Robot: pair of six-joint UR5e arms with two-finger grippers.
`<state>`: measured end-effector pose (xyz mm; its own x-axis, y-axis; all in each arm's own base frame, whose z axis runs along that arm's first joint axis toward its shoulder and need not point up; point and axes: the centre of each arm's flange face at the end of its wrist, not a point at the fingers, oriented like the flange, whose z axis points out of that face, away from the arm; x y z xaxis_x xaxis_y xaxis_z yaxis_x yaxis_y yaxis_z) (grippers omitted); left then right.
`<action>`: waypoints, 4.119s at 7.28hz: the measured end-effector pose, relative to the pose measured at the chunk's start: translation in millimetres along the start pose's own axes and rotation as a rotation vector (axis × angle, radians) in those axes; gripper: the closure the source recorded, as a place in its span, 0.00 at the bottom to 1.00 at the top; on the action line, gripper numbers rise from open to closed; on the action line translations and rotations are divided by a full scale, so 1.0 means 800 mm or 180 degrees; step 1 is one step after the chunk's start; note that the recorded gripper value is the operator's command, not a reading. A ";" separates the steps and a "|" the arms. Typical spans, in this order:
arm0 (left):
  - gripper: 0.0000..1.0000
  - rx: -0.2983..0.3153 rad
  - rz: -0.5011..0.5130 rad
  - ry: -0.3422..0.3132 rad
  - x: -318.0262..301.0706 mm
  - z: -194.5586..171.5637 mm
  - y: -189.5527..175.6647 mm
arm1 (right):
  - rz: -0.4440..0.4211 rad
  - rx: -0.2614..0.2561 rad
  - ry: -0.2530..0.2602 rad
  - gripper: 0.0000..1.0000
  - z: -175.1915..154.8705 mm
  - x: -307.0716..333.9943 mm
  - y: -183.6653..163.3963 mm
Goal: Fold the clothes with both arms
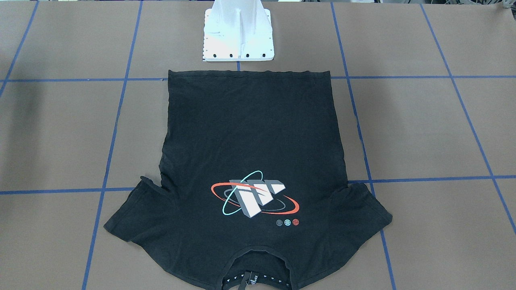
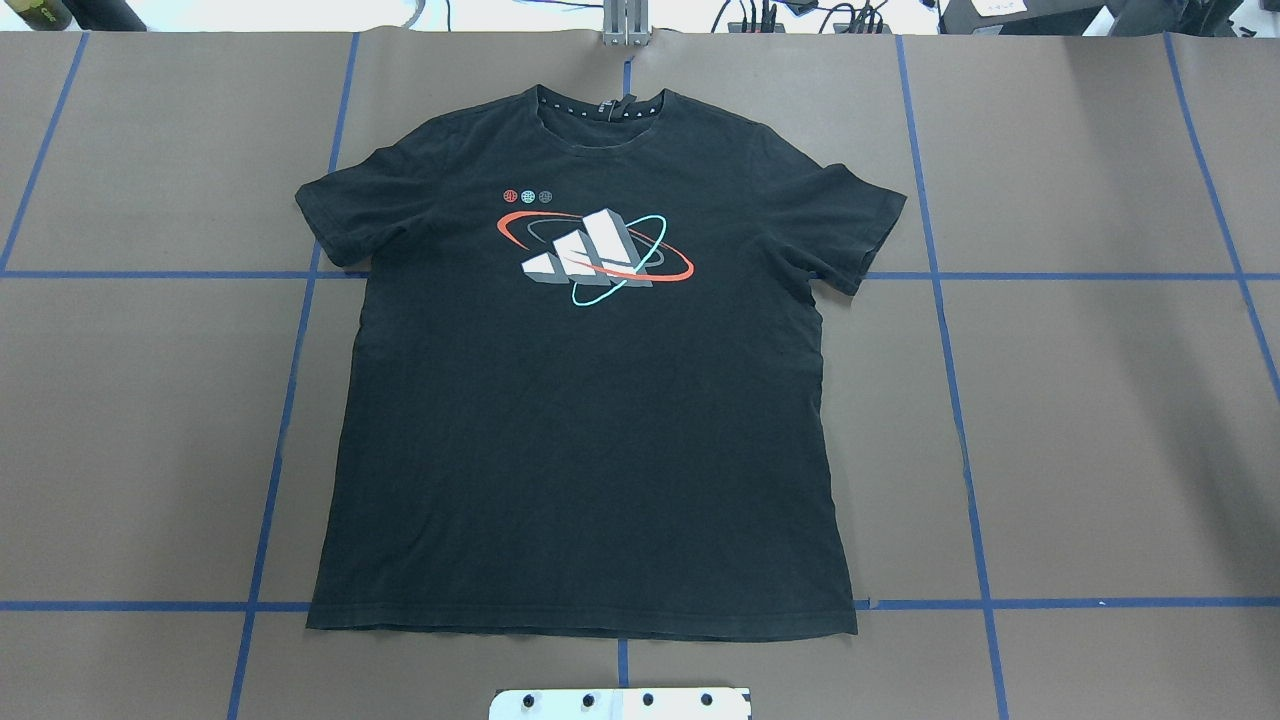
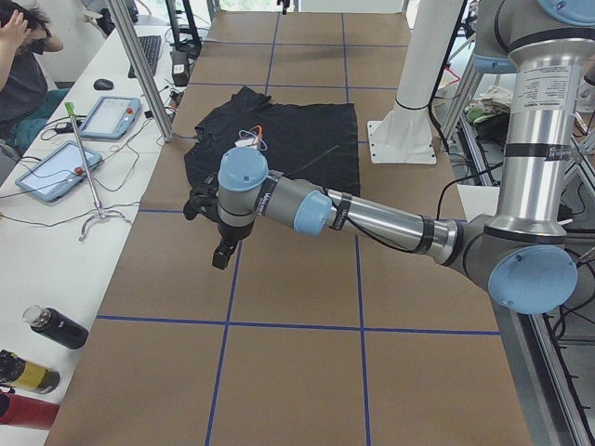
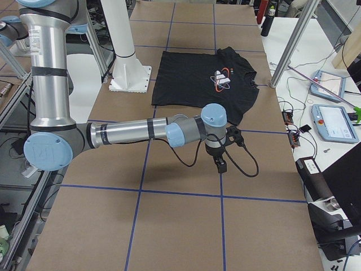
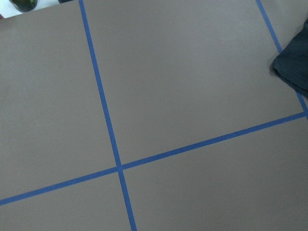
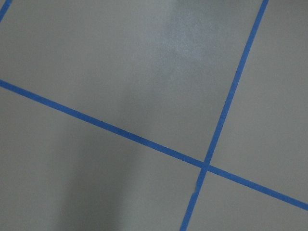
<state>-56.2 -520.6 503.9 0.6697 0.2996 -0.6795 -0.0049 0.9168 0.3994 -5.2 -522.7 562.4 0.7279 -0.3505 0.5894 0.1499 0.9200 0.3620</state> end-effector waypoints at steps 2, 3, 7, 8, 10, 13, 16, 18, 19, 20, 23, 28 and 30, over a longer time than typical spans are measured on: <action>0.00 0.0181 -0.0008 0.0111 0.009 0.000 -0.019 | -0.0018 0.0066 -0.0180 0.00 0.004 -0.050 -0.066; 0.00 0.0310 0.0106 0.0168 0.018 0.010 -0.026 | -0.0017 0.0092 -0.0261 0.00 0.006 -0.086 -0.103; 0.00 0.0358 0.0446 0.0380 0.052 0.101 -0.112 | 0.0288 0.0075 -0.0490 0.00 0.031 -0.234 -0.270; 0.00 0.0331 0.0477 0.0404 0.060 0.115 -0.126 | 0.0380 0.0062 -0.0534 0.00 0.050 -0.264 -0.303; 0.00 0.0305 0.0485 0.0443 0.073 0.128 -0.136 | 0.0601 0.0216 -0.0585 0.00 0.122 -0.296 -0.337; 0.00 0.0330 0.0440 0.0519 0.094 0.141 -0.135 | 0.0761 0.0261 -0.0505 0.04 0.193 -0.322 -0.312; 0.00 0.0325 0.0429 0.0530 0.095 0.144 -0.133 | 0.0708 0.0247 -0.0326 0.14 0.235 -0.340 -0.273; 0.00 0.0323 0.0428 0.0534 0.095 0.145 -0.132 | 0.0681 0.0288 -0.0242 0.27 0.243 -0.349 -0.272; 0.00 0.0323 0.0429 0.0535 0.095 0.145 -0.132 | 0.0677 0.0297 -0.0231 0.35 0.244 -0.351 -0.274; 0.00 0.0322 0.0431 0.0534 0.095 0.145 -0.132 | 0.0677 0.0298 -0.0225 0.38 0.244 -0.352 -0.275; 0.00 0.0323 0.0437 0.0532 0.095 0.145 -0.132 | 0.0693 0.0284 -0.0183 0.49 0.252 -0.348 -0.274; 0.00 0.0316 0.0444 0.0532 0.093 0.146 -0.129 | 0.0695 0.0299 -0.0171 0.72 0.251 -0.350 -0.279; 0.00 0.0317 0.0445 0.0530 0.093 0.146 -0.129 | 0.0694 0.0301 -0.0172 0.70 0.251 -0.351 -0.280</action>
<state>80.4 -623.8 484.1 0.5359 0.4689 -0.7021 -0.0102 0.8351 0.5500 -377.1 -665.6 460.7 0.6988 -0.1565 0.6980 -0.0721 0.9554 0.2864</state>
